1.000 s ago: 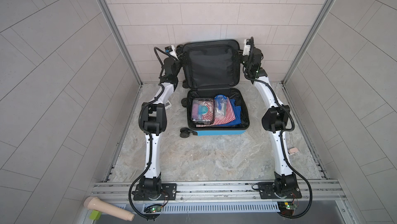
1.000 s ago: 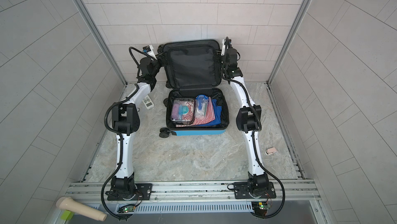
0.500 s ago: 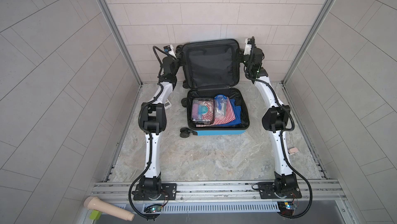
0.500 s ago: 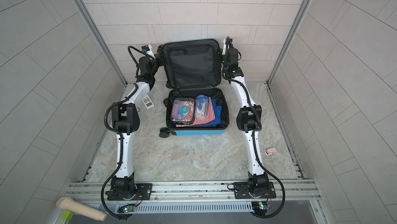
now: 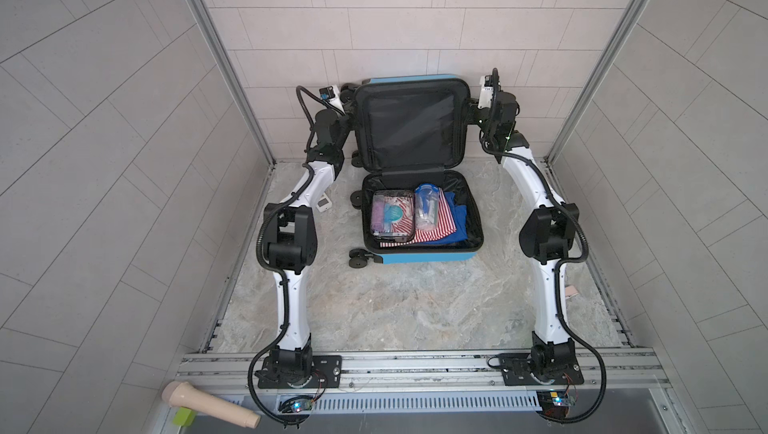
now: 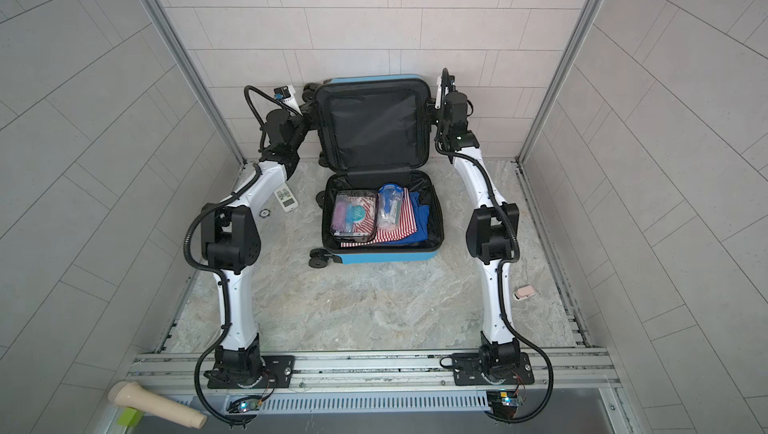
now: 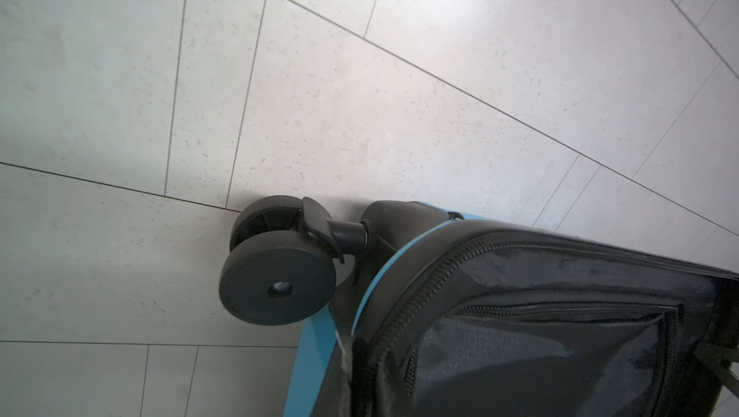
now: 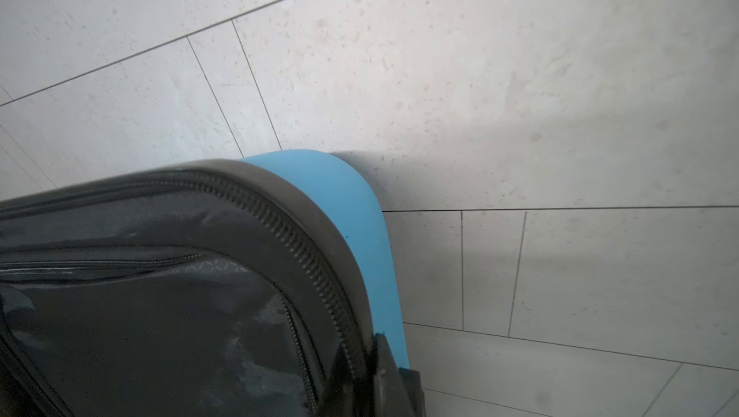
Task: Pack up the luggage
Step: 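Swing the blue lid down over the base with both grippers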
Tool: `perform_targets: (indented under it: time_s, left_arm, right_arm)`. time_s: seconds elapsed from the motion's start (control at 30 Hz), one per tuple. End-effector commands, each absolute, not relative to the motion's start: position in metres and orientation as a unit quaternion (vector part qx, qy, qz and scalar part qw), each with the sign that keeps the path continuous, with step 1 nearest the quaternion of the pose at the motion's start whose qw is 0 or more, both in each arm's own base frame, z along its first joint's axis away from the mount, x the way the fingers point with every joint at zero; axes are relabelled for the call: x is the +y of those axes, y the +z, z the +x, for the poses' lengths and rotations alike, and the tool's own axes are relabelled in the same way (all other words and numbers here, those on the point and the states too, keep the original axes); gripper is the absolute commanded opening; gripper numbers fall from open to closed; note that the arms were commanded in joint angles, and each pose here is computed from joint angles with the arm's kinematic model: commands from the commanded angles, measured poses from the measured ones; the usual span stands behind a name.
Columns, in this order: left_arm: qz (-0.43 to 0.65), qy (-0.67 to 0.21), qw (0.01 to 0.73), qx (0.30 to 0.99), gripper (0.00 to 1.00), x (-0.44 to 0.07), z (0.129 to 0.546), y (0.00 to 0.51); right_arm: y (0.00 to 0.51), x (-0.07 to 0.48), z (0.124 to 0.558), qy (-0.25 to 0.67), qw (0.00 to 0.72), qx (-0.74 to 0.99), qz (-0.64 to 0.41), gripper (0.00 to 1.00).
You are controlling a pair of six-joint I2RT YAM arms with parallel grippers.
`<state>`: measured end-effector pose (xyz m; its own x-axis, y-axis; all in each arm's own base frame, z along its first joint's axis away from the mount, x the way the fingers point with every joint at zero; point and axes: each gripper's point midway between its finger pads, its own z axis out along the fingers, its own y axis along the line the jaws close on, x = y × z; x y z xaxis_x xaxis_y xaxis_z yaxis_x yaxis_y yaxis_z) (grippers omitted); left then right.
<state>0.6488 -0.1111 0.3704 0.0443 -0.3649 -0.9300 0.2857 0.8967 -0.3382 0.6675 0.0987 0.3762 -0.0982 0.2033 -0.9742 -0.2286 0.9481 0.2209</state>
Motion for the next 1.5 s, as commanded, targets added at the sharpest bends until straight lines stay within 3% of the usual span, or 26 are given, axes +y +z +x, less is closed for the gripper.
perform_targets:
  time_s: [0.0,0.6,0.73,1.0,1.47]
  left_arm:
    - [0.009,-0.310,0.773,0.553,0.00,-0.147,0.589,0.465]
    - [-0.015,-0.330,0.777,0.536,0.00,-0.140,0.484,0.457]
    - [-0.014,-0.314,0.775,0.548,0.00,-0.141,0.448,0.442]
    - [-0.032,-0.314,0.759,0.570,0.00,-0.129,0.390,0.410]
    - [0.003,-0.294,0.702,0.648,0.00,-0.135,0.310,0.362]
  right_arm:
    - [0.429,0.123,0.631,0.203,0.700,0.684,-0.029,0.00]
    - [0.380,0.112,0.547,0.180,0.682,0.708,0.010,0.03]
    - [0.375,0.112,0.524,0.180,0.676,0.714,0.018,0.10]
    - [0.371,0.105,0.473,0.174,0.680,0.711,0.039,0.36]
    - [0.311,0.071,0.390,0.136,0.646,0.747,0.081,0.42]
